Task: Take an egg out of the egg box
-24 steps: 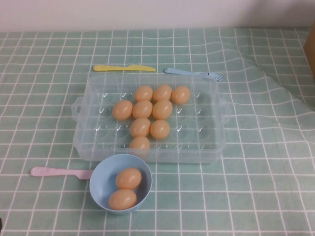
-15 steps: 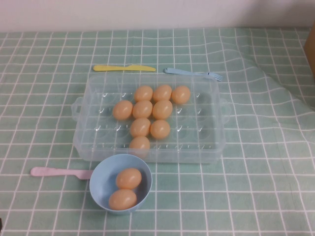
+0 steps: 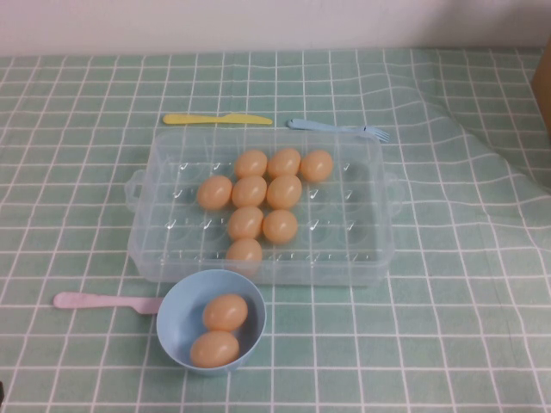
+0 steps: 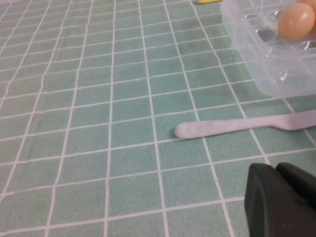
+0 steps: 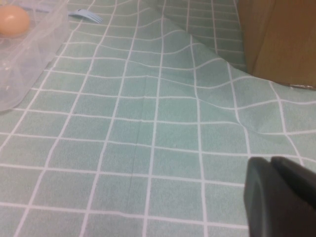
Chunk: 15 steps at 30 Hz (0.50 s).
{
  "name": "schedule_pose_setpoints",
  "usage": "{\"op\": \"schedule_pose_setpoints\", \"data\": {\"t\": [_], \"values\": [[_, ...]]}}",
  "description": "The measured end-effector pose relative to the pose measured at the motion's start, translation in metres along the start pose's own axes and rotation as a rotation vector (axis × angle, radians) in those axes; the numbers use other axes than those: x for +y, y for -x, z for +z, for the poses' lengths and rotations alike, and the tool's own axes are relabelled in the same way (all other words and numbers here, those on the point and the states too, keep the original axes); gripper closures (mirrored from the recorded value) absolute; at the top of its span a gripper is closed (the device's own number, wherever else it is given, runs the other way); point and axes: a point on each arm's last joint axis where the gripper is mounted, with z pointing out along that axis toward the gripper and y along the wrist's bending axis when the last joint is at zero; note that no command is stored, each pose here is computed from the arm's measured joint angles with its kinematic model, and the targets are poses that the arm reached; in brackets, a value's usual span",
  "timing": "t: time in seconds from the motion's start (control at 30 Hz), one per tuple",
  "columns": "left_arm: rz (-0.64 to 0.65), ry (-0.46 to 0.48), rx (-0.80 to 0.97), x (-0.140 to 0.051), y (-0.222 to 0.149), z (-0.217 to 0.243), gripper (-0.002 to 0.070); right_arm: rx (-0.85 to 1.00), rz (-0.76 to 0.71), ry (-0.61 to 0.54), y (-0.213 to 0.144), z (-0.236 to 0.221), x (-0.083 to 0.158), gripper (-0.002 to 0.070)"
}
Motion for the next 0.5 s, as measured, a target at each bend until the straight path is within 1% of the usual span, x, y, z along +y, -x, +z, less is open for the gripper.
{"op": "schedule_pose_setpoints", "data": {"t": [0.5], "values": [[-0.010, -0.004, -0.003, -0.0003, 0.0003, 0.0000, 0.0679, 0.000, 0.000, 0.000, 0.0000, 0.0000, 0.0000, 0.0694]]}}
